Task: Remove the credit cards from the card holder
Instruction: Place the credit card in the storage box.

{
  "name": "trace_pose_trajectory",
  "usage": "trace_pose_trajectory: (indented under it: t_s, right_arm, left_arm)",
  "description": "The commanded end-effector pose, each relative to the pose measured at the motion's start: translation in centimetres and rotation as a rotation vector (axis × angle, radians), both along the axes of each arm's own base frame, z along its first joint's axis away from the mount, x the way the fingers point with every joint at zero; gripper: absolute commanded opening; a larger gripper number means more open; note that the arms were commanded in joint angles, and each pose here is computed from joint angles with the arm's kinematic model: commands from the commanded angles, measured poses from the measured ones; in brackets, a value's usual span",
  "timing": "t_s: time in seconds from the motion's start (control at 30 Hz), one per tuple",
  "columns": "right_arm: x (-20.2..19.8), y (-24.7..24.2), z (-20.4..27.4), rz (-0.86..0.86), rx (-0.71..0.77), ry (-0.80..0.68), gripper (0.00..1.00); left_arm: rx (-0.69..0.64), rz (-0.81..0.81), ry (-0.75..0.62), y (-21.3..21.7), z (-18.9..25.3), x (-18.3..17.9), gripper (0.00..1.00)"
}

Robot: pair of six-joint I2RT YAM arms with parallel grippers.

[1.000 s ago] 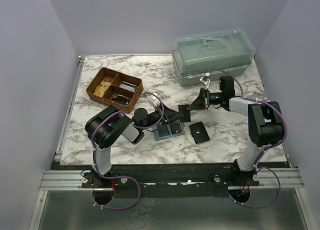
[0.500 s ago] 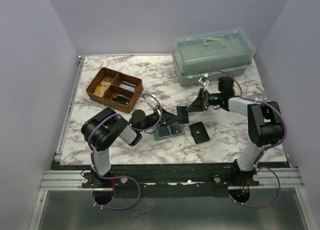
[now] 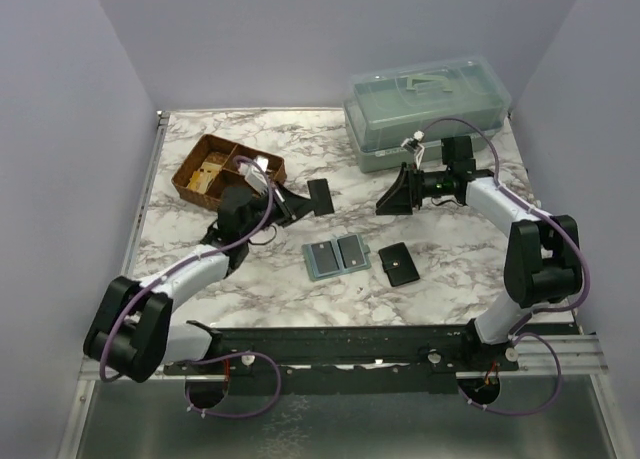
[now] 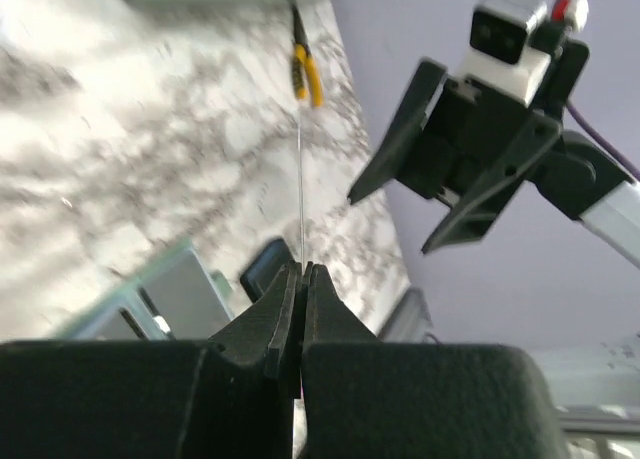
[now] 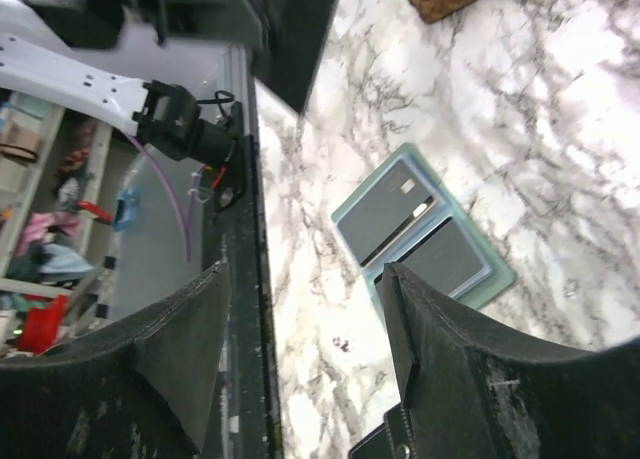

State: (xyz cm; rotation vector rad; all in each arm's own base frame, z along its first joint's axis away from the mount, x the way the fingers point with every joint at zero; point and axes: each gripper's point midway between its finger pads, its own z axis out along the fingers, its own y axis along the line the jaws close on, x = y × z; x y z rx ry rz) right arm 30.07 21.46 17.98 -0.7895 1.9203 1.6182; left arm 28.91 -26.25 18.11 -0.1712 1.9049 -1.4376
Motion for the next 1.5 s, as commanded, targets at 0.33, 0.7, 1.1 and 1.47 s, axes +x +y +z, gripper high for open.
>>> trace_pose_trajectory:
  t_s: [0.33,0.7,1.1,1.47]
  right_arm:
    - [-2.0,-1.4,-0.7,0.023,-0.149,-0.200,0.68]
    - [-2.7,-1.8,-2.0,0.023,-0.179,-0.230,0.68]
    - [-2.9,-2.3,-3.1,0.025,-0.205,-0.246,0.68]
    - [-2.7,-4.0,-4.8,-0.005,-0.225,-0.242,0.68]
  left_arm:
    - [0.498,0.042,0.059,11.2,2.7,6.4,0.00]
    - [0.501,0.305,0.182,16.9,1.7,7.5,0.00]
    - [0.152,0.647,0.249,19.7,2.7,7.7,0.00]
    - [-0.030,0.822,0.258,21.5,3.1,9.0,0.00]
